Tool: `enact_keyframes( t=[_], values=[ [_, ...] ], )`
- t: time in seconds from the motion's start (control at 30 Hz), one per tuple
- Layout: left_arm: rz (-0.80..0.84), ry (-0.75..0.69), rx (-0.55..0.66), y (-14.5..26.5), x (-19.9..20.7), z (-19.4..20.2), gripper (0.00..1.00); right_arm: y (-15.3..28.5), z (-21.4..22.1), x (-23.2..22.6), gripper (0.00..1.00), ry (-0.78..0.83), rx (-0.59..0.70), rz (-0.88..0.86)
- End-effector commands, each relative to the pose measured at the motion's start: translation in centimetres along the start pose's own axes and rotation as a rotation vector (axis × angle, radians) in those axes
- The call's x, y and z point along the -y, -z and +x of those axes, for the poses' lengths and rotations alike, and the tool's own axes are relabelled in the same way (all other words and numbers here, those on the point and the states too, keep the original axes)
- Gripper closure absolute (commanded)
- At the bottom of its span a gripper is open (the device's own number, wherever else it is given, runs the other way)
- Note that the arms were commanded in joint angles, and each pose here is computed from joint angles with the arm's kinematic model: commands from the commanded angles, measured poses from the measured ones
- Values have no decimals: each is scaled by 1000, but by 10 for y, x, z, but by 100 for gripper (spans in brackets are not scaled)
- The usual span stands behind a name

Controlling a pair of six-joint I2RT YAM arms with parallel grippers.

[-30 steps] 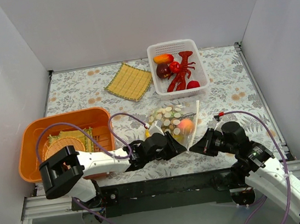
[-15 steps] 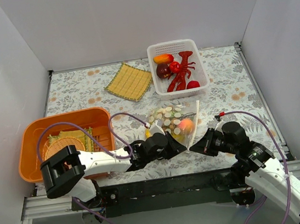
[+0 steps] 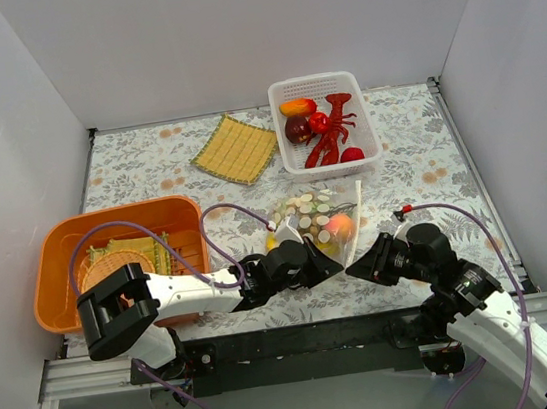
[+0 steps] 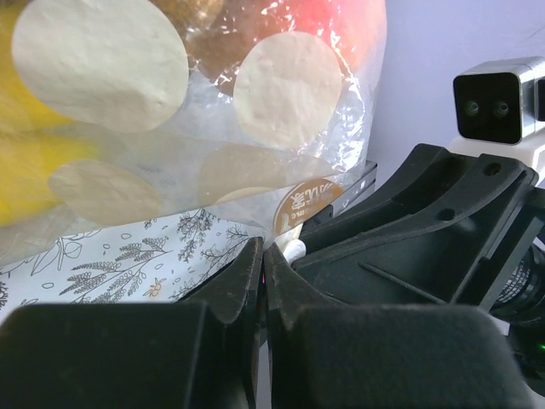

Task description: Open the zip-top bag and remove the fake food

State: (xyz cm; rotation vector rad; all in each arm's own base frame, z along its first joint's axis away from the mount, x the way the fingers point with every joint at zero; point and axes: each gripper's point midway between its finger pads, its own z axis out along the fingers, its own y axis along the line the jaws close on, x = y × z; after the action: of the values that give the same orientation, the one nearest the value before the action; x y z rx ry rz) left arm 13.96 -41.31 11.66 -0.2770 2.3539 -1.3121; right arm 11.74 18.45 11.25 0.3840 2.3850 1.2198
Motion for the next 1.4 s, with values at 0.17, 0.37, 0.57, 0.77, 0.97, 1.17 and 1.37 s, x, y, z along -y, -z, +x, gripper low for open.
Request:
enact_keyframes(
  t=[0.17,0.37,0.57,0.77,0.97,1.17,1.37],
  values=[
    [23,-4,-16,3,2,4,100,-5,-3,4,69,-25,34,-12],
    [7,-32,-59,4,-3,14,100,-5,-14,-7,69,-7,73,-38],
    [8,-37,-73,2,0,16,100,-3,-17,-12,66,-3,87,-45],
    [7,-48,-82,-1,4,17,100,1,-18,-11,72,-2,100,-39],
    [6,-36,-86,-1,1,19,100,2,-15,-13,58,8,84,-48],
    [6,-43,-72,0,5,15,100,6,-10,-8,52,7,71,-37],
    [7,-49,-69,0,8,14,100,0,0,-1,60,-31,37,-63]
  ],
)
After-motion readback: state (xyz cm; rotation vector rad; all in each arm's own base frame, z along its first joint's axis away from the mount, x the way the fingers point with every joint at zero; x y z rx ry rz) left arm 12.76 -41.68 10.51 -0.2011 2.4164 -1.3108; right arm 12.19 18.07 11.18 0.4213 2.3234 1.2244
